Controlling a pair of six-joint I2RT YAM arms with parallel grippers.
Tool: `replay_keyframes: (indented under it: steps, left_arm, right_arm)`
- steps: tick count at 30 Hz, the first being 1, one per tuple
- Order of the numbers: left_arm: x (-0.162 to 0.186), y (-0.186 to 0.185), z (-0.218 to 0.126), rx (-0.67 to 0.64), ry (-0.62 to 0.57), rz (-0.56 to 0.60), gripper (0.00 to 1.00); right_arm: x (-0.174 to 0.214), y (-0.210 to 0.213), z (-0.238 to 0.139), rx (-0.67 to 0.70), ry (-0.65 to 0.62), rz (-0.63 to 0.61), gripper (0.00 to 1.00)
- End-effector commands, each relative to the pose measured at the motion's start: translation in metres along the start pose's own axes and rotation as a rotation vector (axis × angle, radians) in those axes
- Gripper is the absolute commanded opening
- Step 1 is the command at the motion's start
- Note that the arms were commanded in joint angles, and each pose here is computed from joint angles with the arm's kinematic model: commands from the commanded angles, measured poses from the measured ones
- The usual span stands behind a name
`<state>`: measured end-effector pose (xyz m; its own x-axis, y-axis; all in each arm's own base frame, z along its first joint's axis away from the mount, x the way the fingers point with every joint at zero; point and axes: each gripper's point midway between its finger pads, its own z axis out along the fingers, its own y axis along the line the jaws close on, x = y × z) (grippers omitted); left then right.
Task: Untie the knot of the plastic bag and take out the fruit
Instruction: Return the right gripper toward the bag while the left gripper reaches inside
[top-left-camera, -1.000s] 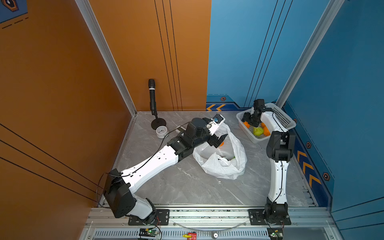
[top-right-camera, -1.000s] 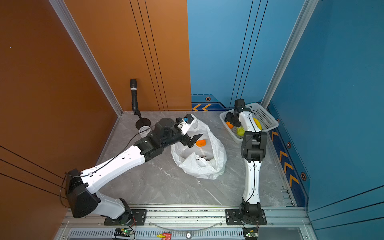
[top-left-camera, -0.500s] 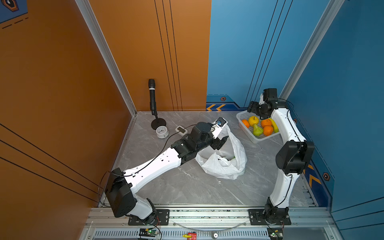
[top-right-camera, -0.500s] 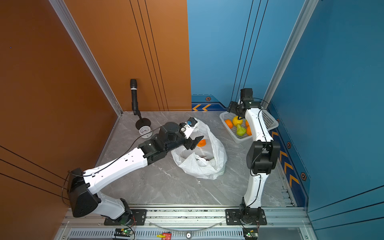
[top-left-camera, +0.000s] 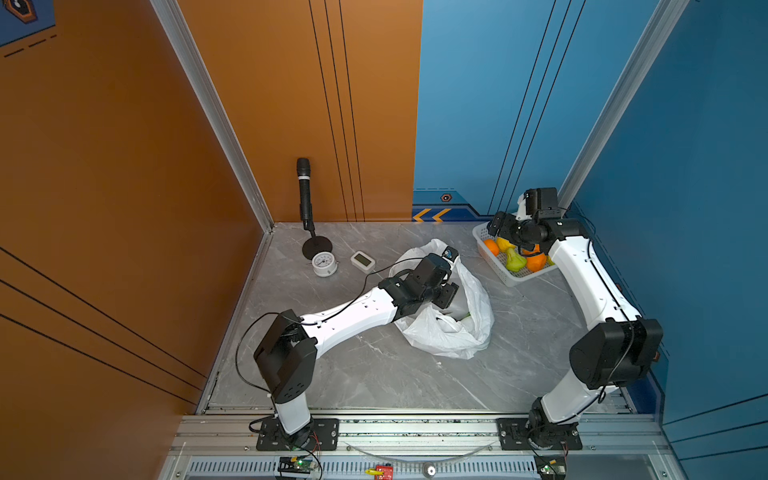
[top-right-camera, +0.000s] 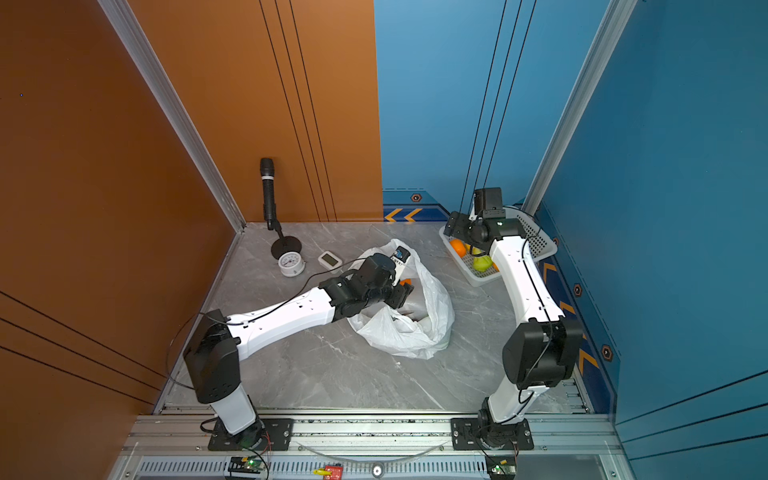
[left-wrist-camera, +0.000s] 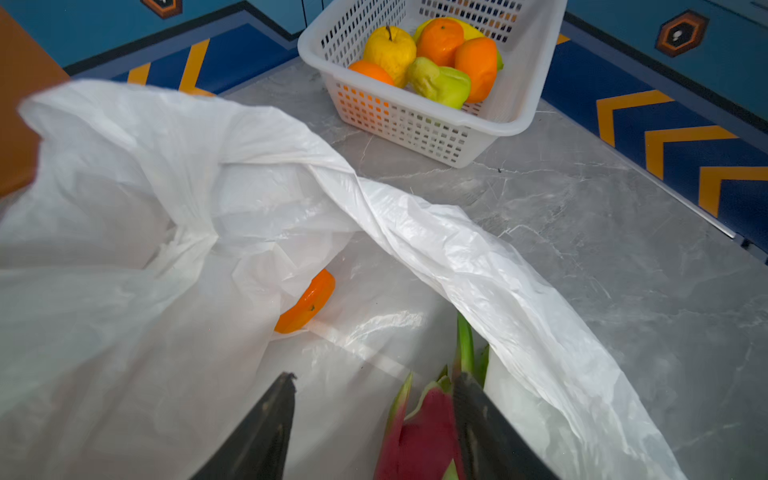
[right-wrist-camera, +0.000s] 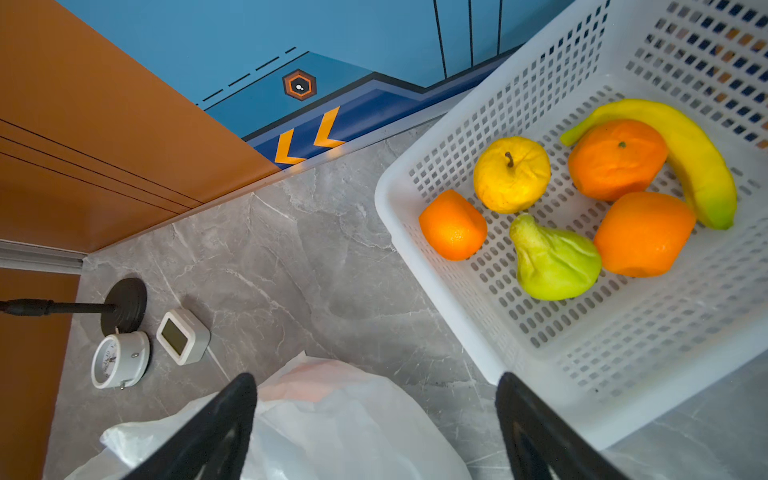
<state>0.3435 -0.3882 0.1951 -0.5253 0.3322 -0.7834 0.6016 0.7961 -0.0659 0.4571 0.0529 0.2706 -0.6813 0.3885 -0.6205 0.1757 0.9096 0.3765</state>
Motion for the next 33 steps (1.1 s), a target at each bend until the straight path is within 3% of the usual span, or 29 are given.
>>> replay_keyframes:
  steps: [1, 8, 17, 26, 33]
  left_arm:
    - [0.013, 0.014, 0.011, -0.101, 0.088, -0.083, 0.59]
    - [0.024, 0.016, 0.056, -0.108, 0.166, -0.162, 0.59]
    - [0.035, 0.029, 0.094, -0.140, 0.227, -0.305, 0.63]
    - [0.031, 0.059, 0.109, -0.283, 0.198, -0.291, 0.75]
    - [0.036, 0.071, 0.121, -0.313, 0.224, -0.273, 0.82]
  right_arm:
    - [0.019, 0.013, -0.019, -0.053, 0.013, 0.076, 0.91]
    - [0.056, 0.020, -0.020, -0.101, 0.067, 0.082, 0.94]
    - [0.062, 0.020, -0.004, -0.077, 0.124, 0.132, 0.94]
    - [0.066, 0.032, 0.038, -0.133, 0.239, 0.153, 0.94]
    - [0.080, 0.048, 0.085, -0.148, 0.351, 0.143, 0.95]
